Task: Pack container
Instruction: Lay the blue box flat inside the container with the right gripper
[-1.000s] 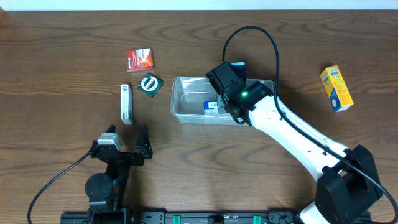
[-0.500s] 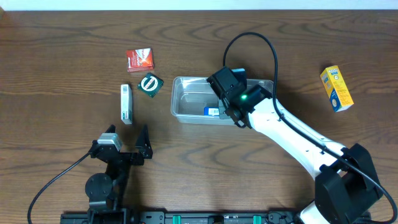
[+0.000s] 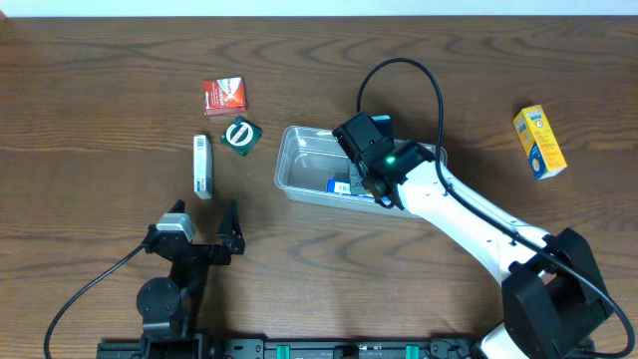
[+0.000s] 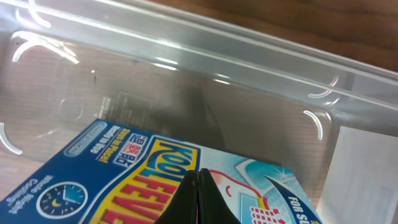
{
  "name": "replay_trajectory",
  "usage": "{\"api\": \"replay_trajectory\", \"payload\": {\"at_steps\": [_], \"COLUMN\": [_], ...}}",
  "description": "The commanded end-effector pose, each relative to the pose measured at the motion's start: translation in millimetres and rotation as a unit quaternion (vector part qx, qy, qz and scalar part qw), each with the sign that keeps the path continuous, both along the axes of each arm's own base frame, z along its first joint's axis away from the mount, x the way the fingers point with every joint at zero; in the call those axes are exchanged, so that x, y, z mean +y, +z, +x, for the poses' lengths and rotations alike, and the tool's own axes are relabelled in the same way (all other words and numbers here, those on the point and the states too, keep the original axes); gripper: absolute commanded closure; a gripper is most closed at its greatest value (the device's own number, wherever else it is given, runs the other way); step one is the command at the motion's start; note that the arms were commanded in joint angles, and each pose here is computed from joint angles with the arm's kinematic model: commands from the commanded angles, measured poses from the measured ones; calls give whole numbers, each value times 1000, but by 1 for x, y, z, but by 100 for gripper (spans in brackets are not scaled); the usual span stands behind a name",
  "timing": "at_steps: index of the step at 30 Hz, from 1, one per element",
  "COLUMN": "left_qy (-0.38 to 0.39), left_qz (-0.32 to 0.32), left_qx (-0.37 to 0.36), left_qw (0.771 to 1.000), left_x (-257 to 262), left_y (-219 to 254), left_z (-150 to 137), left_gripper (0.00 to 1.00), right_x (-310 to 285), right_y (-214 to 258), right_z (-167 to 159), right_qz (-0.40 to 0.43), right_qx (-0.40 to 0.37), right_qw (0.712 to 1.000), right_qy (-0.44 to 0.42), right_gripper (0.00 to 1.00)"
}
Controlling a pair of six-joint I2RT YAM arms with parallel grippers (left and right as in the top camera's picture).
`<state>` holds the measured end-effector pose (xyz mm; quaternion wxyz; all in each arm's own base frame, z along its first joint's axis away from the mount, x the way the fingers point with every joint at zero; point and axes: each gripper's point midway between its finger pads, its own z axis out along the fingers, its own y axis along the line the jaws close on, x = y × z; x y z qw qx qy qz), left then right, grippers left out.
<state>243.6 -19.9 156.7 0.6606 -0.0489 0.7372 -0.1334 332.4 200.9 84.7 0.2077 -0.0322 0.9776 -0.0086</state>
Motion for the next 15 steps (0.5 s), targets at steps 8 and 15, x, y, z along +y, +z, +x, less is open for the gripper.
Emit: {"api": "replay_trajectory", "payload": {"at_steps": [8,15], "left_qy": [-1,-2], "left_qz": [4,4], "left_qx": [24,24], "left_qw": [1000,1000], "left_x": [0,0], "left_y": [-17,-17], "left_z": [0,0], "left_gripper": [2,2], "right_x": [16,12], "right_y": [70,56], "right_z": [1,-30], "right_qz": [41,41], "right_qx": [-11,62], "right_qw": [998,995], "right_qy": [50,64], "right_gripper": [99,99]}}
